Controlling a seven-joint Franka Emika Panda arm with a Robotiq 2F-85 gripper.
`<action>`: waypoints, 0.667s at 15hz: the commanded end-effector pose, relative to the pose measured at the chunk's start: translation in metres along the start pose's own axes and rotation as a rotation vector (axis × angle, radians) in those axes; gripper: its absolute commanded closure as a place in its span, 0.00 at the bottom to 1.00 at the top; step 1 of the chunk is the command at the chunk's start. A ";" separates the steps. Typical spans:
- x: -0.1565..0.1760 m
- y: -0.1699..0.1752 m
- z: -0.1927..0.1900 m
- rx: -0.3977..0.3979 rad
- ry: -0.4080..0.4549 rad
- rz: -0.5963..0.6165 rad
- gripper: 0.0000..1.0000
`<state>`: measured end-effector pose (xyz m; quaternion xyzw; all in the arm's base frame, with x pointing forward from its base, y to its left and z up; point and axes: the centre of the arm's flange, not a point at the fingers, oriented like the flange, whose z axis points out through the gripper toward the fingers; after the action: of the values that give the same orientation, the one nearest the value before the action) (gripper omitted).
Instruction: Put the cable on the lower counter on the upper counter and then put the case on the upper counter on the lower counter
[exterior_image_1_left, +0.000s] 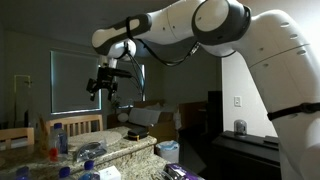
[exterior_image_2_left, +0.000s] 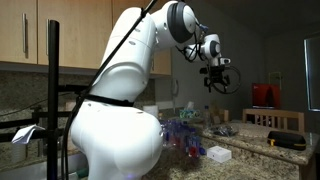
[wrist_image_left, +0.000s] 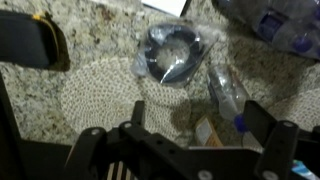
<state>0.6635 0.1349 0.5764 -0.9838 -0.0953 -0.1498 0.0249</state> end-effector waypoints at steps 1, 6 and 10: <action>-0.041 0.002 -0.005 -0.004 -0.173 0.041 0.00; -0.054 0.007 -0.015 -0.304 -0.247 0.025 0.00; -0.062 0.002 -0.020 -0.482 -0.345 0.131 0.00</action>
<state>0.6162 0.1143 0.5734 -0.9849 -0.0396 -0.0259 -0.1663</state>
